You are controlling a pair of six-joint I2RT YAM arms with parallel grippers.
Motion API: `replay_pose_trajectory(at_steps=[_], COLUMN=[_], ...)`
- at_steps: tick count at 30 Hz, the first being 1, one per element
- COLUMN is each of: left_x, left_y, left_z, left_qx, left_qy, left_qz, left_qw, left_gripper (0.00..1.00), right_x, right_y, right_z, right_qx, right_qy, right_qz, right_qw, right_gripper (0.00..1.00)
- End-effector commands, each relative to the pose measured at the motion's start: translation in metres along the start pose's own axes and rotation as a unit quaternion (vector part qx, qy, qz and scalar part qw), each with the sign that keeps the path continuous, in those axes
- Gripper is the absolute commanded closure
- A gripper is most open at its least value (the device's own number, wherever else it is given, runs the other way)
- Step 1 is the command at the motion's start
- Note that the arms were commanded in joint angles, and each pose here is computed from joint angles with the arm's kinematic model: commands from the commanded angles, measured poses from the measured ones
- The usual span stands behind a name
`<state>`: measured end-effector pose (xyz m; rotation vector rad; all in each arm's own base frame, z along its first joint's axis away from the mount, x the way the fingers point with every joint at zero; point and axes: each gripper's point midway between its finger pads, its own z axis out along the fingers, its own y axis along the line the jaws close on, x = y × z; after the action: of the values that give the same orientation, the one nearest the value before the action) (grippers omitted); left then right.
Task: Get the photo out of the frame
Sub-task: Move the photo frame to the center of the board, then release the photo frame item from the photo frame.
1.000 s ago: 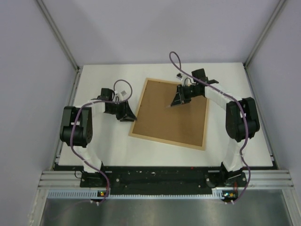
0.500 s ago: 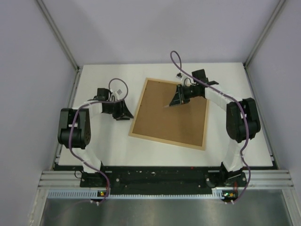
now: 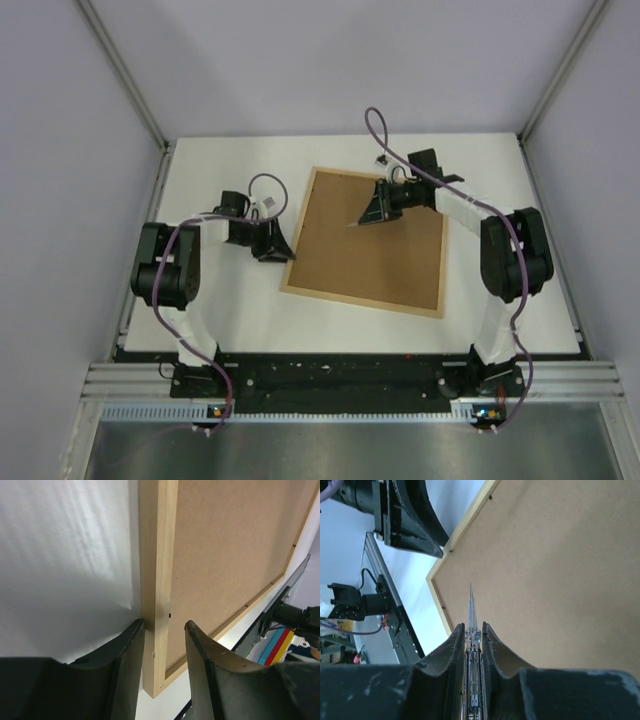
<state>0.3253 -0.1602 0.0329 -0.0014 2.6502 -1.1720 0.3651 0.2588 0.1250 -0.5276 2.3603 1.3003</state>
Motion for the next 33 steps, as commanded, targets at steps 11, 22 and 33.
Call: replay_pose_trajectory(at_steps=[11,22,33], left_x=[0.034,-0.055,-0.058], left_y=[-0.067,-0.051,-0.044], left_z=[0.037,0.046,0.07], left_qx=[0.06,0.022,0.047], left_qy=[0.076,0.019,-0.009], left_qz=[0.084,0.099,0.032], left_qw=[0.992,0.995,0.998], left_gripper=[0.45,0.28,0.42], right_x=[-0.027,-0.041,-0.023], right_y=[-0.03,-0.045,-0.052], right_z=[0.034,0.05,0.052], right_qx=[-0.026,-0.062,-0.044], right_qy=[-0.022,-0.052,-0.054], right_qz=[0.048,0.081,0.104], right_qw=[0.998,0.993,0.992], right_gripper=[1.0,1.0,1.0])
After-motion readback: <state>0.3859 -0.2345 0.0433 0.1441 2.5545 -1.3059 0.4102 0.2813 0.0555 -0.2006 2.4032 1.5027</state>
